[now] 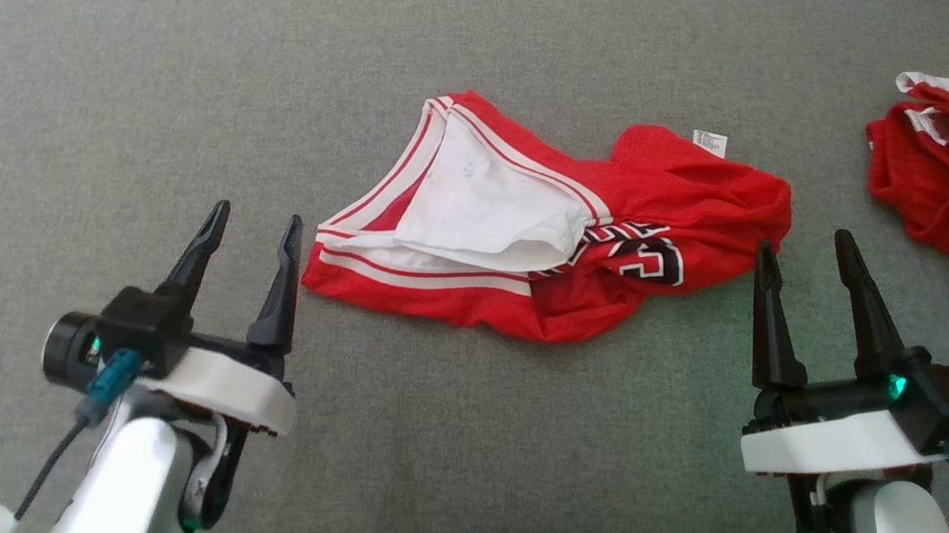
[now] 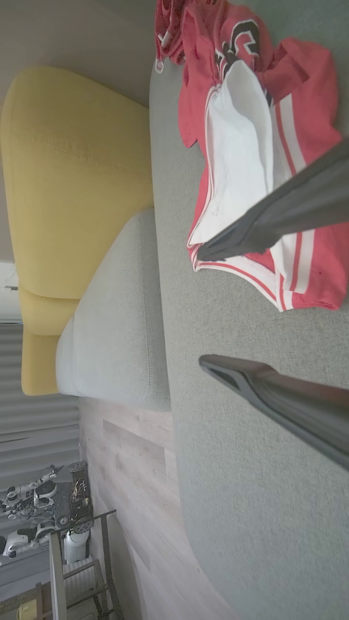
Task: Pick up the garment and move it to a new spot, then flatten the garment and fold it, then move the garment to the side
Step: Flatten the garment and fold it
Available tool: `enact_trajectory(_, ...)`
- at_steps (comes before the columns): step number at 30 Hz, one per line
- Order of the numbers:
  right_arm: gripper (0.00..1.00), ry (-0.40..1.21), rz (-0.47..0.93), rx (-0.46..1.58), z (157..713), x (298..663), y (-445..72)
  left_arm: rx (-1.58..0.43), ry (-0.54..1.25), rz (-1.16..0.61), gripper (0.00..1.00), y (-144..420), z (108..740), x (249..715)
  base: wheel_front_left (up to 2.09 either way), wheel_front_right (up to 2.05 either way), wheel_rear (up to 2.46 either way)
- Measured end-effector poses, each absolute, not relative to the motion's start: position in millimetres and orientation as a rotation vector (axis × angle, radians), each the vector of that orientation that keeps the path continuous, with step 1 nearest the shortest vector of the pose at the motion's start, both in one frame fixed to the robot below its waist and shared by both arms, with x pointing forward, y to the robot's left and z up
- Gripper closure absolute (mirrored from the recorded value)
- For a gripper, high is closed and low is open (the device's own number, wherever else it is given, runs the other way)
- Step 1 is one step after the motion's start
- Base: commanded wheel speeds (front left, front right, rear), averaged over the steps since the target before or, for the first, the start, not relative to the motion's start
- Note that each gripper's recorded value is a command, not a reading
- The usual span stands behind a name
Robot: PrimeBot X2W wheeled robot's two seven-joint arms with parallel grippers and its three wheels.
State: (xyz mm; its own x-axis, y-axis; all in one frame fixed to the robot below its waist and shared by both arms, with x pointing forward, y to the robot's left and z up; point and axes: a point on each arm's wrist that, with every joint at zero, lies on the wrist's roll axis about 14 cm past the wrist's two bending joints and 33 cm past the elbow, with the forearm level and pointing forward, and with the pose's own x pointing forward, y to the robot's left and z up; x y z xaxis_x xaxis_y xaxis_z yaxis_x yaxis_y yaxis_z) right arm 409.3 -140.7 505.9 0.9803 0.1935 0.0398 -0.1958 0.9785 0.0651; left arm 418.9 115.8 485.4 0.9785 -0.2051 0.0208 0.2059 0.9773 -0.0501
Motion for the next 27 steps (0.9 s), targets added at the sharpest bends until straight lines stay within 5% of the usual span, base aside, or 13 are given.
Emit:
enact_trajectory(24, 0.0, 0.029, 0.141, 0.086, 479.9, 420.4, -158.4, 0.03, 0.232, -0.772, 0.0, -29.9, 441.2, 430.7, 0.0, 0.0, 0.0)
enact_trajectory(25, 0.0, 0.029, 0.135, 0.089, 479.4, 419.6, -160.3, 0.038, 0.238, -0.774, 0.04, -30.2, 438.8, 433.6, 0.0, 0.0, 0.0)
enact_trajectory(26, 0.0, 0.027, 0.128, 0.092, 479.2, 418.7, -161.9, 0.037, 0.242, -0.773, 0.74, -30.2, 437.2, 436.0, 0.0, 0.0, 0.0)
enact_trajectory(27, 0.0, 0.03, 0.122, 0.093, 478.4, 417.8, -163.8, 0.032, 0.247, -0.771, 1.0, -30.1, 436.0, 437.8, 0.0, 0.0, 0.0)
